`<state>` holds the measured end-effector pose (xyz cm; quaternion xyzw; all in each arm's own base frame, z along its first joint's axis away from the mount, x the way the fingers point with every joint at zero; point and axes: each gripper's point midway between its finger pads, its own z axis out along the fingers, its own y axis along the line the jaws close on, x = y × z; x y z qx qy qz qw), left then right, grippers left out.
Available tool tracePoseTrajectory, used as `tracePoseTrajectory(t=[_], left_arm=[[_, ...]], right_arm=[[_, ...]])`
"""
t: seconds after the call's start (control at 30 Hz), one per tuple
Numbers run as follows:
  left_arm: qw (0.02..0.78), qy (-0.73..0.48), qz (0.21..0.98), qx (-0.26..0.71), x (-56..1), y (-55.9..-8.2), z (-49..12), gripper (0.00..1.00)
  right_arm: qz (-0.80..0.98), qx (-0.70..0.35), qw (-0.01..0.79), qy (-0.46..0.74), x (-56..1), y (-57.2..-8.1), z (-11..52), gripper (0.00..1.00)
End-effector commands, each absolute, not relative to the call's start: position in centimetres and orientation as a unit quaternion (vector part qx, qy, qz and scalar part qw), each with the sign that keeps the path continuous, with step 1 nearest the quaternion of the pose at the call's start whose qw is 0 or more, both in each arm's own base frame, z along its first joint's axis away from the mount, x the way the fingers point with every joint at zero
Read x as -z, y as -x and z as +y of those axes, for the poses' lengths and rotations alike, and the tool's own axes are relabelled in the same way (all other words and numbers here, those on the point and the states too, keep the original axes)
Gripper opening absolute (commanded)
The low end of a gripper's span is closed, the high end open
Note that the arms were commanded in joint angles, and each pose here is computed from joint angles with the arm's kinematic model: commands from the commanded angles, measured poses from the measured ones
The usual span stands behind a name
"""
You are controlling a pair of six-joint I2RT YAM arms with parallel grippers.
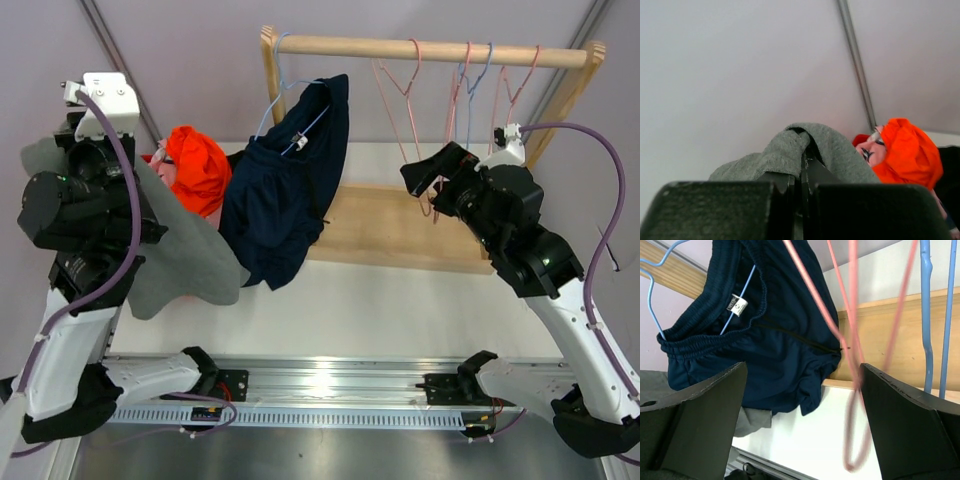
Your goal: Remove the shorts from the hanger
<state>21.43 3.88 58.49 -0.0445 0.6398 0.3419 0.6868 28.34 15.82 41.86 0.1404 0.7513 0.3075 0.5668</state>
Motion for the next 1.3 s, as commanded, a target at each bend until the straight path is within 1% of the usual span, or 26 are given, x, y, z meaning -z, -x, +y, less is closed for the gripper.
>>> tracePoseTrajectory(t=[0.0,0.07,0.1,0.17,0.2,0.27,0.4,0.43,0.5,0.53,0.6,0.67,0.77,0.8,0.83,0.87,0.9,0.93,0.97,1.03,1.07,1.1,1.13,1.17,1.23,1.27], left_arm=[[0.69,0.045,0.637,-0.34,-57.6,-23.7,3.2,0.0],[0.68,0.038,0.649,-0.338,-57.0,-24.9,4.3,0.0],[0.702,0.087,0.641,-0.298,-57.9,-24.8,5.0,0.0],[0.699,0.104,0.652,-0.276,-57.8,-27.1,5.5,0.0],[0.709,0.118,0.643,-0.263,-59.1,-27.2,5.8,0.0],[0.711,0.119,0.644,-0.256,-59.6,-29.9,5.4,0.0],[0.723,0.147,0.625,-0.253,-61.0,-32.9,6.1,0.0],[0.715,0.149,0.636,-0.25,-60.1,-34.7,6.2,0.0],[0.724,0.153,0.643,-0.199,-59.3,-37.1,6.4,0.0],[0.717,0.156,0.656,-0.175,-57.6,-39.8,6.2,0.0],[0.712,0.14,0.673,-0.146,-56.0,-42.6,6.2,0.0],[0.692,0.151,0.695,-0.121,-53.0,-45.8,7.3,0.0],[0.663,0.165,0.722,-0.111,-49.4,-48.4,8.6,0.0],[0.646,0.168,0.736,-0.111,-47.8,-48.8,8.8,0.06],[0.638,0.182,0.741,-0.104,-47.0,-48.9,9.0,0.24],[0.628,0.189,0.748,-0.104,-46.3,-48.8,9.2,0.8],[0.603,0.196,0.766,-0.108,-43.9,-48.8,9.4,0.99],[0.598,0.203,0.769,-0.103,-43.4,-48.5,9.3,0.99],[0.574,0.202,0.787,-0.103,-40.6,-47.6,9.1,0.99],[0.583,0.203,0.782,-0.083,-40.6,-46.1,8.3,0.99],[0.537,0.195,0.817,-0.082,-34.9,-45.3,7.8,0.99],[0.588,0.193,0.783,-0.067,-38.6,-43.3,7.3,0.99],[0.6,0.188,0.776,-0.054,-39.0,-42.3,6.7,0.99],[0.568,0.175,0.803,-0.05,-34.4,-41.3,5.8,0.99],[0.612,0.162,0.774,-0.026,-37.1,-38.5,4.7,0.99],[0.589,0.154,0.793,-0.024,-33.8,-37.6,4.1,0.99]], right_arm=[[0.733,-0.316,0.587,-0.135,-43.4,-27.8,15.2,0.99],[0.735,-0.315,0.585,-0.134,-42.9,-27.9,15.1,0.99],[0.736,-0.317,0.583,-0.133,-42.8,-27.9,15.2,0.99],[0.741,-0.321,0.577,-0.125,-42.6,-27.8,15.5,0.99],[0.741,-0.321,0.576,-0.123,-42.6,-27.7,15.5,0.99],[0.744,-0.32,0.575,-0.118,-42.5,-27.5,15.4,0.99],[0.75,-0.31,0.573,-0.114,-41.5,-27.2,15.0,0.99],[0.755,-0.307,0.568,-0.113,-40.3,-27.4,15.1,0.99],[0.755,-0.313,0.566,-0.112,-39.7,-27.2,15.2,0.99],[0.758,-0.314,0.562,-0.11,-38.8,-27.3,15.4,0.99],[0.757,-0.325,0.558,-0.1,-38.5,-27.3,15.9,0.99],[0.754,-0.342,0.555,-0.08,-38.5,-27.4,16.9,0.99],[0.731,-0.392,0.558,-0.018,-40.6,-26.5,19.1,0.99],[0.724,-0.403,0.559,-0.003,-41.3,-26.5,19.8,0.99],[0.712,-0.416,0.565,0.016,-42.4,-26.3,20.5,0.99],[0.705,-0.431,0.562,0.038,-43.2,-25.9,21.4,0.99],[0.693,-0.441,0.568,0.052,-44.8,-26.1,22.3,0.99],[0.687,-0.45,0.566,0.072,-45.5,-25.7,23.6,0.99],[0.667,-0.46,0.58,0.082,-48.1,-25.3,24.1,0.99],[0.674,-0.458,0.572,0.095,-48.5,-26.6,26.5,0.99],[0.669,-0.463,0.572,0.107,-49.3,-26.4,27.8,0.99],[0.665,-0.466,0.572,0.113,-49.9,-26.5,28.7,0.99],[0.66,-0.469,0.575,0.116,-51.1,-27.4,30.1,0.99],[0.656,-0.474,0.575,0.12,-51.7,-27.3,31.2,1.0],[0.638,-0.485,0.585,0.119,-54.0,-27.6,32.4,0.99],[0.653,-0.478,0.575,0.116,-52.7,-29.3,34.1,0.99]])
